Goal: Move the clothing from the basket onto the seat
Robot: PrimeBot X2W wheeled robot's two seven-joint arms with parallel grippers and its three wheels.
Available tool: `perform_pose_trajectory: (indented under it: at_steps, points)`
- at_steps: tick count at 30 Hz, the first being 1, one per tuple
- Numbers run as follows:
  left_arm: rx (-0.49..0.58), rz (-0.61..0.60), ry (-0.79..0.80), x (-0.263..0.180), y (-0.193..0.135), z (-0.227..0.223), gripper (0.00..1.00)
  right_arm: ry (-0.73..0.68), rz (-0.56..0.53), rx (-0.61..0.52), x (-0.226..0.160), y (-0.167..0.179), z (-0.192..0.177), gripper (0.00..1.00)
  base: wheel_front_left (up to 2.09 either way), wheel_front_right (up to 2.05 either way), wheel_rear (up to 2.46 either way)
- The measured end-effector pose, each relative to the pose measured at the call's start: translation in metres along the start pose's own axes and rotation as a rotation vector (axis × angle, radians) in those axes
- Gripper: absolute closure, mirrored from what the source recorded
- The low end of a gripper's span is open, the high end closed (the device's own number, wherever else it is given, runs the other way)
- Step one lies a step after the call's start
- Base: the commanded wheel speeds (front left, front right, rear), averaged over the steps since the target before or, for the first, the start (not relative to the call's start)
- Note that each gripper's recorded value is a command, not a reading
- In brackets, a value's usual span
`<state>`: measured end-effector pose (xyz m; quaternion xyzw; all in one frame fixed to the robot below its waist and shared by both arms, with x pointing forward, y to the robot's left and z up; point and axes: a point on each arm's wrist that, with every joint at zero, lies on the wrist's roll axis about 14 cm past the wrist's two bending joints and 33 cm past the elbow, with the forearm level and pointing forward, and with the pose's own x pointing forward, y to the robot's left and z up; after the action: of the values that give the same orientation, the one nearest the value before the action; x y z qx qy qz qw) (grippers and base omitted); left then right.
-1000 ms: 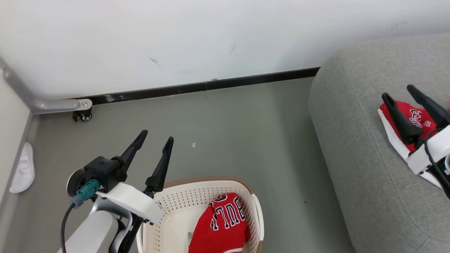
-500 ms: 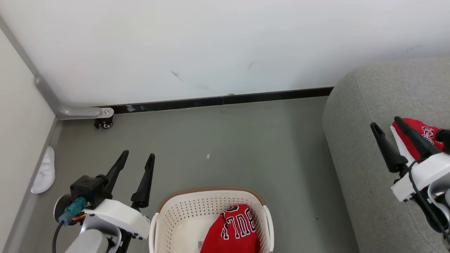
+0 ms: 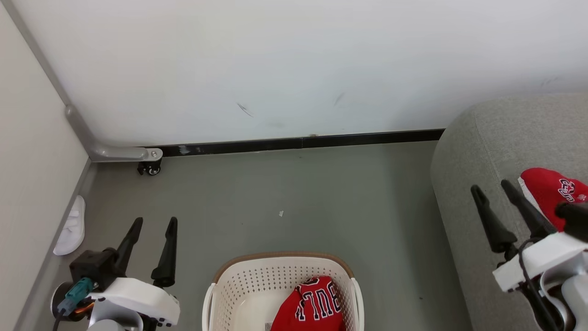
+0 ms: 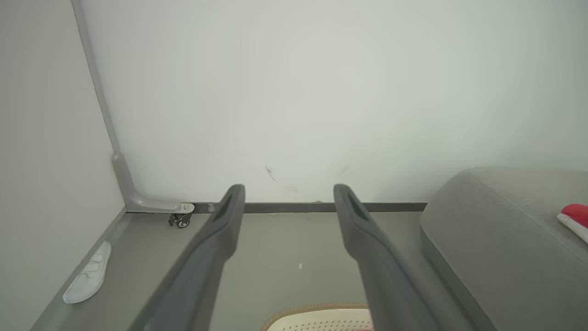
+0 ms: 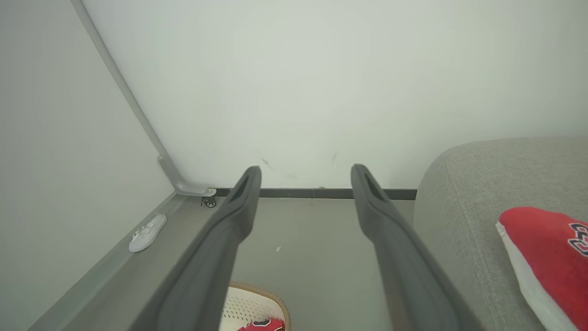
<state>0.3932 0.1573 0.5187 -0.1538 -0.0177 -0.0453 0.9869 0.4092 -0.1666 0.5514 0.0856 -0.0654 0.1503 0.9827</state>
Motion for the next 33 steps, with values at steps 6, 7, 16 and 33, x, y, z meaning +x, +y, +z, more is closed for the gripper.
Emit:
perform_pose_trajectory:
  at_steps: [6,7,16,33]
  points:
    - [0.013,0.047,-0.023,-0.004,0.013,0.006,0.0,-0.001,-0.003,-0.009,-0.007,0.006,-0.005,0.0,0.0,0.0,0.0]
    - [0.014,0.051,-0.028,-0.004,0.014,0.008,0.0,-0.004,-0.006,-0.004,-0.008,0.007,-0.005,0.0,0.0,0.0,0.0]
    - [0.015,0.059,-0.062,-0.005,0.012,0.015,0.0,0.003,-0.009,0.007,-0.016,0.017,-0.013,0.0,0.0,0.0,0.0]
    - [0.023,0.07,-0.07,-0.01,0.011,0.013,0.0,-0.008,-0.016,-0.004,-0.023,0.023,-0.013,0.0,0.0,0.0,0.0]
